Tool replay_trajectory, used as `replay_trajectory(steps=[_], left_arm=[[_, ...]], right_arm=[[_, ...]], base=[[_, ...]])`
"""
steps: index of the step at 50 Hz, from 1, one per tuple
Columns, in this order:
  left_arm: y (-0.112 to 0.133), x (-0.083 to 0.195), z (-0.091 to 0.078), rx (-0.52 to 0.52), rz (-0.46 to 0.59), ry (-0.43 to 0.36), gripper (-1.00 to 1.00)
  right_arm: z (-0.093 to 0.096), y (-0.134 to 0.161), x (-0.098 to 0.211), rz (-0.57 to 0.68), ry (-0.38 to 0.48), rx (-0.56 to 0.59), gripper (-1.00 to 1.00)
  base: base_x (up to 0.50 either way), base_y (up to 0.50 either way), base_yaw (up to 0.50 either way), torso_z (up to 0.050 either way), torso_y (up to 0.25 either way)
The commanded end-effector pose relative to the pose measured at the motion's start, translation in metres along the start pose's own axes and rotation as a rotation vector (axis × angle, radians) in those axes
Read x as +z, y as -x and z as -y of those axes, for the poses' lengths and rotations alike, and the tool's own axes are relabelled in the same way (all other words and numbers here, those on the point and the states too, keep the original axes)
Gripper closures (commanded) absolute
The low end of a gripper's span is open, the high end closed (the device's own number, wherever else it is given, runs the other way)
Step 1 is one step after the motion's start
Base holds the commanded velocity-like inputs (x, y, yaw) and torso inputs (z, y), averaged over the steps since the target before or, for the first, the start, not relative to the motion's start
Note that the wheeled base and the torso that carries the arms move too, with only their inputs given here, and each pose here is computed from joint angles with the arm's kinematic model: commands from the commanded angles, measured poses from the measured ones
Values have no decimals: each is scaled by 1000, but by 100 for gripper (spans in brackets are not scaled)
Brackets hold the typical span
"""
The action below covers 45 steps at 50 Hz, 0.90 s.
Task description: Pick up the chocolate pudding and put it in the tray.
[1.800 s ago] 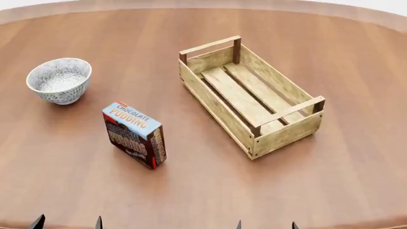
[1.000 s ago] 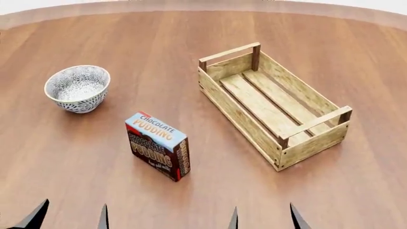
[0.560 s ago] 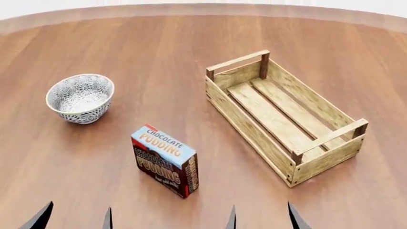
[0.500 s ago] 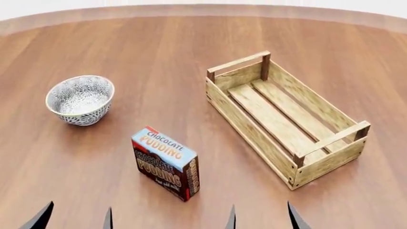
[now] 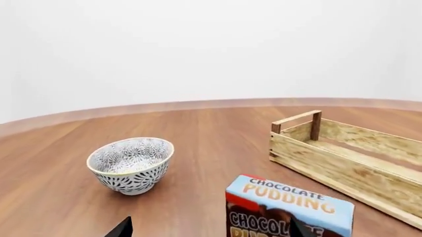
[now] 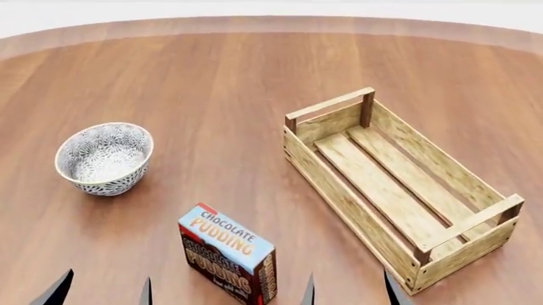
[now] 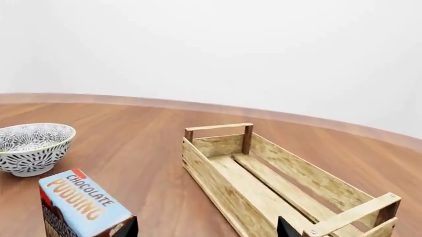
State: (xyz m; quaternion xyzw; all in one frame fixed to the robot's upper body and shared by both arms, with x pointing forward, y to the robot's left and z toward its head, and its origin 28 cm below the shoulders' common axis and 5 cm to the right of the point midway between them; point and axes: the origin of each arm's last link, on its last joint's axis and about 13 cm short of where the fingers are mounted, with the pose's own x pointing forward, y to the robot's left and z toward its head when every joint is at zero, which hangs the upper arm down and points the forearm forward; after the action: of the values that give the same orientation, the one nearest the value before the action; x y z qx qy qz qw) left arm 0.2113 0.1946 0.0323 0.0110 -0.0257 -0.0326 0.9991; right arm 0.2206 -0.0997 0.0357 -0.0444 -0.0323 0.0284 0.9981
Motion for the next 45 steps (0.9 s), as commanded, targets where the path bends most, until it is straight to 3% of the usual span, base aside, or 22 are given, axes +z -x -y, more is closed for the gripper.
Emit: replay_trajectory(steps=[1, 19, 25, 33, 37, 39, 40, 45], left_arm=[[2, 1, 1, -5, 2, 4, -100], [5, -1, 1, -10, 1, 12, -100], [5, -3, 1, -10, -2, 11, -100], [8, 1, 0, -6, 5, 15, -100], [8, 2, 1, -14, 6, 14, -100], [8, 5, 0, -12, 9, 13, -100], [8, 4, 0, -12, 12, 19, -100], [8, 3, 1, -17, 12, 22, -100]], right_arm=[[1, 0, 0, 1, -4, -3, -100], [1, 0, -1, 14, -18, -12, -100], [0, 1, 0, 33, 17, -2, -100], [2, 0, 16, 46, -35, -11, -100], [6, 6, 18, 63, -13, 70, -100], [8, 10, 16, 55, -23, 119, -100], [11, 12, 15, 60, -74, 140, -100], [15, 21, 9, 37, -93, 200, -100]], base=[[262, 62, 0, 0, 0], [264, 28, 0, 0, 0], [253, 0, 0, 0, 0], [60, 0, 0, 0, 0], [0, 0, 0, 0, 0], [0, 0, 0, 0, 0], [0, 0, 0, 0, 0], [0, 0, 0, 0, 0]])
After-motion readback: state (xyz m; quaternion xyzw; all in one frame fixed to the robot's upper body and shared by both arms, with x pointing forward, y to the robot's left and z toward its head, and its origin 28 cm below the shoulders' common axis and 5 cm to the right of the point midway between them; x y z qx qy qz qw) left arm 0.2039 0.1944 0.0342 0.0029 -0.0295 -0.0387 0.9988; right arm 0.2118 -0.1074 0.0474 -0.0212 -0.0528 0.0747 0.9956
